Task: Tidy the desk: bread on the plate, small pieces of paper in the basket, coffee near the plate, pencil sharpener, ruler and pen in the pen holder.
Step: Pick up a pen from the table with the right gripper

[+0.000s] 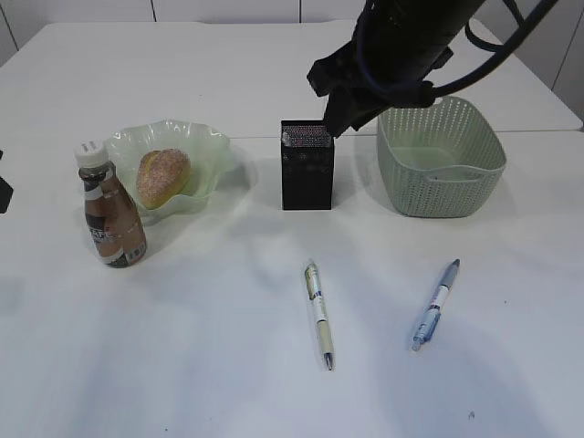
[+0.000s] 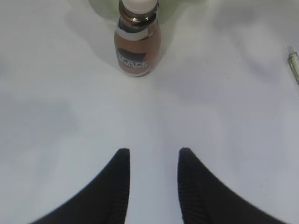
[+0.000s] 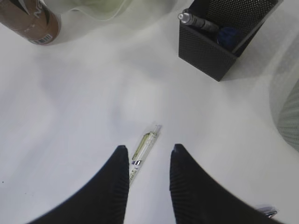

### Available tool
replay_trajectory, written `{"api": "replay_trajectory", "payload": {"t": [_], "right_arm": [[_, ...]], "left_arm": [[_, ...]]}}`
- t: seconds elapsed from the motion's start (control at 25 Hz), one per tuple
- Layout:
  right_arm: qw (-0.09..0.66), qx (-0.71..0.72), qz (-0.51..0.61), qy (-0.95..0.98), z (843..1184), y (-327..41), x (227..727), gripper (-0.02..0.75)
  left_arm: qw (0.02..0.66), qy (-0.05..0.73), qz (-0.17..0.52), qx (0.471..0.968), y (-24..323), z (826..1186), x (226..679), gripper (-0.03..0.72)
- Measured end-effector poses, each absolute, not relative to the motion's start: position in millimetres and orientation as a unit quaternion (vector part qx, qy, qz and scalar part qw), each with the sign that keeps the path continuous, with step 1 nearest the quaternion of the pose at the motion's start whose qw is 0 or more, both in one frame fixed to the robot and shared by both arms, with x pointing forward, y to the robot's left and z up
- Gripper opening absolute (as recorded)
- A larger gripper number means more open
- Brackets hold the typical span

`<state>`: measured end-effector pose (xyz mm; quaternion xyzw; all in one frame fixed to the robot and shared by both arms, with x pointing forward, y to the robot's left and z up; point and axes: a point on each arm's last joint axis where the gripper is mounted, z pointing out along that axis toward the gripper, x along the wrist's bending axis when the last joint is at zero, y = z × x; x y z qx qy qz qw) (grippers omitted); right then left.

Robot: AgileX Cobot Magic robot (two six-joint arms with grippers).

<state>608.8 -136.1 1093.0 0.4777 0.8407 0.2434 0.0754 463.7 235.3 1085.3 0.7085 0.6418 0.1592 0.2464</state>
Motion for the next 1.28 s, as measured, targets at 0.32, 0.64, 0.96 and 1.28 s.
{"api": "replay_trajectory", "payload": {"t": [0.32, 0.64, 0.96, 1.28], "right_arm": [[0.072, 0.488, 0.225, 0.840, 1091.3, -138.7, 607.2, 0.260], [0.061, 0.551, 0.187, 0.811, 1088.1, -145.3, 603.8, 0.261], [0.099, 0.543, 0.116, 0.826, 1085.0, -130.5, 589.7, 0.260], [0.098, 0.584, 0.132, 0.795, 1085.7, -116.1, 584.4, 0.260]], "left_arm": [[0.244, 0.642, 0.158, 0.709, 235.4, 1085.0, 463.2, 0.239], [0.244, 0.642, 0.158, 0.709, 235.4, 1085.0, 463.2, 0.239], [0.243, 0.643, 0.157, 0.709, 235.4, 1084.9, 463.0, 0.239], [0.236, 0.647, 0.147, 0.710, 235.2, 1083.7, 461.2, 0.239]]}}
